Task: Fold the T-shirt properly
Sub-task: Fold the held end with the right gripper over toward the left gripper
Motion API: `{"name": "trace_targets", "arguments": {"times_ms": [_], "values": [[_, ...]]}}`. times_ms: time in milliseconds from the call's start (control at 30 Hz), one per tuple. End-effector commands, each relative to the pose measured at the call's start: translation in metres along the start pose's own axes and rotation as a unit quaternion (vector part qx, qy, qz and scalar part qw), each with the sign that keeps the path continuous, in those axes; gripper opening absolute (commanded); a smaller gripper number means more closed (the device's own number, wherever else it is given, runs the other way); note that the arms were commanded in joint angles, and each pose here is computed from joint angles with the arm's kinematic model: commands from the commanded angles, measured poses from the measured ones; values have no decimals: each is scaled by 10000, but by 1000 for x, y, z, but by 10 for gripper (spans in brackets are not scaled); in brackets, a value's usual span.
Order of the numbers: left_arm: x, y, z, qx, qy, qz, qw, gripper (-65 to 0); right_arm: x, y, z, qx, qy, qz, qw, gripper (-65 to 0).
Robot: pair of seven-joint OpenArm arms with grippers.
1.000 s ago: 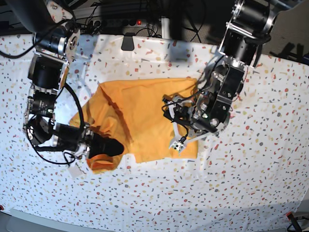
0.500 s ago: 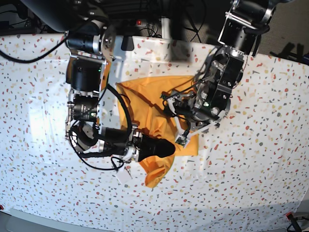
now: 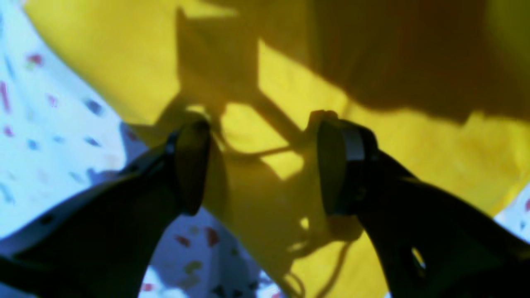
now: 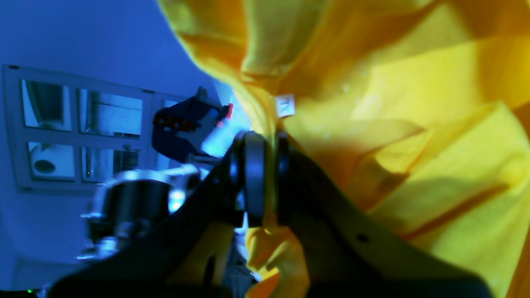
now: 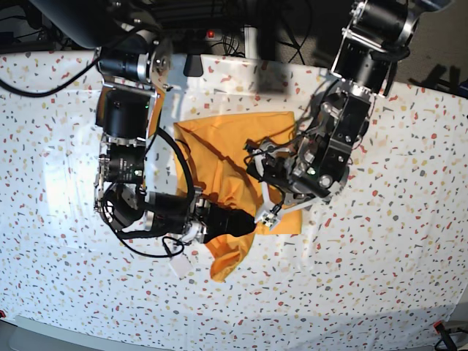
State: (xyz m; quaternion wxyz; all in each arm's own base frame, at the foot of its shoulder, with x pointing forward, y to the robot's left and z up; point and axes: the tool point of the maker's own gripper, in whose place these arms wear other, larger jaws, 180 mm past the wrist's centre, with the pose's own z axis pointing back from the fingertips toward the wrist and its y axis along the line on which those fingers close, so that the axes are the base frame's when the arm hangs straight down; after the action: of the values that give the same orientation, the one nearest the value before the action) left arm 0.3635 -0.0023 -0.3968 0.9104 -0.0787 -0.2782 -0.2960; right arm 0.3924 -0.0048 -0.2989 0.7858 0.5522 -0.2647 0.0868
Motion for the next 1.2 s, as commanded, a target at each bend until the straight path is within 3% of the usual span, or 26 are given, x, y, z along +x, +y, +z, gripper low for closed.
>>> {"name": "trace_targets", "arguments": {"times_ms": [0, 200, 333, 533, 633, 800, 1000, 1167], "values": [[33, 7, 12, 87, -421, -102, 9990, -250, 21, 15, 1, 167, -196, 227, 9994, -650], [43, 22, 23, 282, -146, -213, 9993, -251, 21, 16, 1, 188, -213, 226, 9993, -650], [44, 47, 28, 910, -36, -485, 9947, -250, 22, 16, 1, 204, -221, 224, 9993, -650], [33, 107, 42, 1994, 7, -846, 9762, -250, 21, 16, 1, 204, -219, 222, 9993, -650], [19, 141, 55, 2517, 118, -691, 9653, -251, 20, 16, -3, 186, -198, 221, 9994, -650], [-6, 188, 78, 3187, 306, -281, 9470, -251, 19, 0, -20, -391, -297, 300, 9983, -650], [-20, 211, 92, 3474, 425, -151, 9366, -251, 9, 6, -40, -442, -108, 328, 9984, -650], [-21, 212, 92, 3486, 425, -153, 9362, -251, -13, 4, -56, -673, 455, 577, 9950, -650]]}}
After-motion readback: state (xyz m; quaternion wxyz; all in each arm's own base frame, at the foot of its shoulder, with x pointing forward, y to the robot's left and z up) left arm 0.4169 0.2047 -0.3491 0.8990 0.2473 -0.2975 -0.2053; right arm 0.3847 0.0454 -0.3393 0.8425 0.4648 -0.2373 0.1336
